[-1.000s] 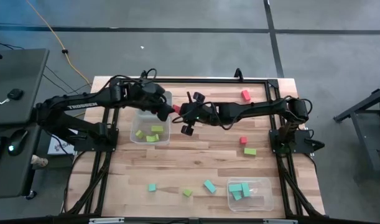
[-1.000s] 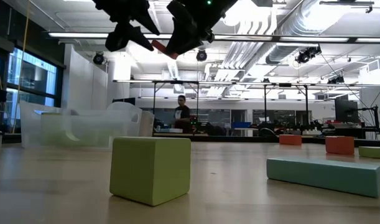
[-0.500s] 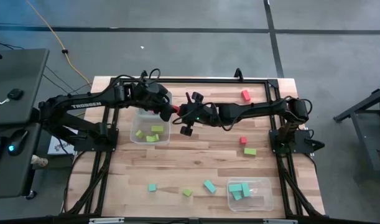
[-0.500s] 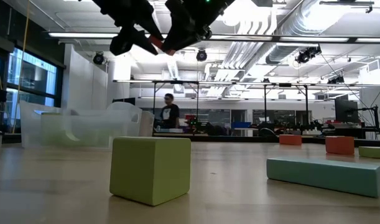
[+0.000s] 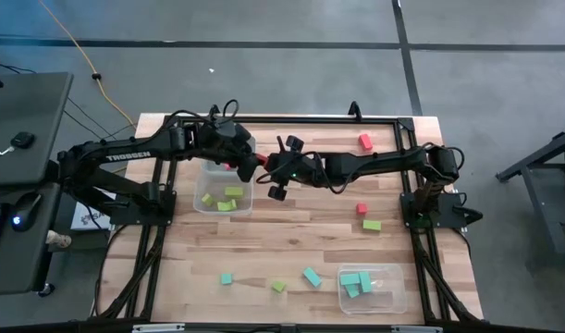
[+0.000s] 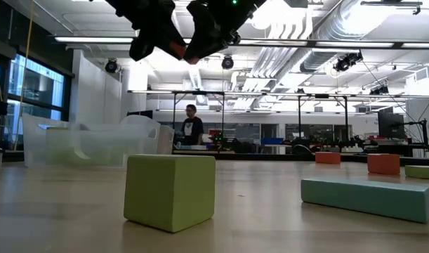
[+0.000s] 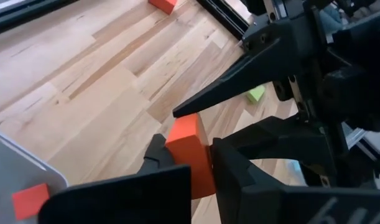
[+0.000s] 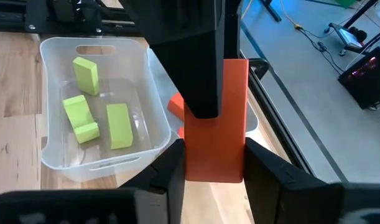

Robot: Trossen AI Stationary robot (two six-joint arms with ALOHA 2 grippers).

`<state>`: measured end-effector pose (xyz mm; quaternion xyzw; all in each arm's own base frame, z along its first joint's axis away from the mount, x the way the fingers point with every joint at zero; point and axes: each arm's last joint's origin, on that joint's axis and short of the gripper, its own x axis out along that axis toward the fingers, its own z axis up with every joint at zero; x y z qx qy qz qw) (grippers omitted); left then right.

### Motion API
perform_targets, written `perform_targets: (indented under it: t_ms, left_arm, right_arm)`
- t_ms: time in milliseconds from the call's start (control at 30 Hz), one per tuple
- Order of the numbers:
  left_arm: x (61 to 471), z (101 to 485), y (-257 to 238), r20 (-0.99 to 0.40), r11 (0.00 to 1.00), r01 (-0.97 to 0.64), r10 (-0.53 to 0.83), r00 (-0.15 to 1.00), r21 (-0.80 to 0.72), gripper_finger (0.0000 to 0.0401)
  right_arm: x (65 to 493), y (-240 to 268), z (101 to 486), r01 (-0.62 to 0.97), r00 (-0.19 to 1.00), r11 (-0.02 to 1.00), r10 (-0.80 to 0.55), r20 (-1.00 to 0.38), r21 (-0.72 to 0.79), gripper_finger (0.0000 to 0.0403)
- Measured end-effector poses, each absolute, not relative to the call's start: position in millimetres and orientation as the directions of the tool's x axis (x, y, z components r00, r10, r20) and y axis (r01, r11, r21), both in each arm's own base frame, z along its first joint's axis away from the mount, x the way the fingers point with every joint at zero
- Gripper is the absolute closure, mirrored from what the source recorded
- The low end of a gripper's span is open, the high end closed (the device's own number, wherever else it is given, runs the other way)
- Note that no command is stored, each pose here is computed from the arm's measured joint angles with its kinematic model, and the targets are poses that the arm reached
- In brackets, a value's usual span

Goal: Sort & place blocks by color
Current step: Put the orange block into the gray bin

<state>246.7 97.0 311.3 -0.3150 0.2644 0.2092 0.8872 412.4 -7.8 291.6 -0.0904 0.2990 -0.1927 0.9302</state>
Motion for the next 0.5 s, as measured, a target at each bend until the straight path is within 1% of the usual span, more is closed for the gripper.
perform_targets:
  t_ms: [167,300,400,500]
  left_arm:
    - [245.6,310.3,98.1,-0.612,0.745,-0.542,0.23,0.757,-0.389,0.0401]
    - [240.0,308.9,103.8,-0.636,0.745,-0.573,0.265,0.725,-0.343,0.0401]
    - [233.8,305.4,110.2,-0.672,0.737,-0.61,0.297,0.678,-0.29,0.0401]
    - [225.2,301.7,119.6,-0.71,0.721,-0.656,0.34,0.617,-0.225,0.0401]
  right_arm:
    - [412.6,-7.3,292.2,0.316,0.747,0.906,-0.421,-0.514,-0.283,0.0225]
    - [412.2,-7.8,292.3,0.349,0.736,0.894,-0.447,-0.508,-0.281,0.0178]
    - [411.7,-8.0,292.2,0.369,0.723,0.88,-0.474,-0.502,-0.3,0.0161]
    - [411.2,-8.2,292.8,0.382,0.72,0.876,-0.483,-0.499,-0.296,0.0158]
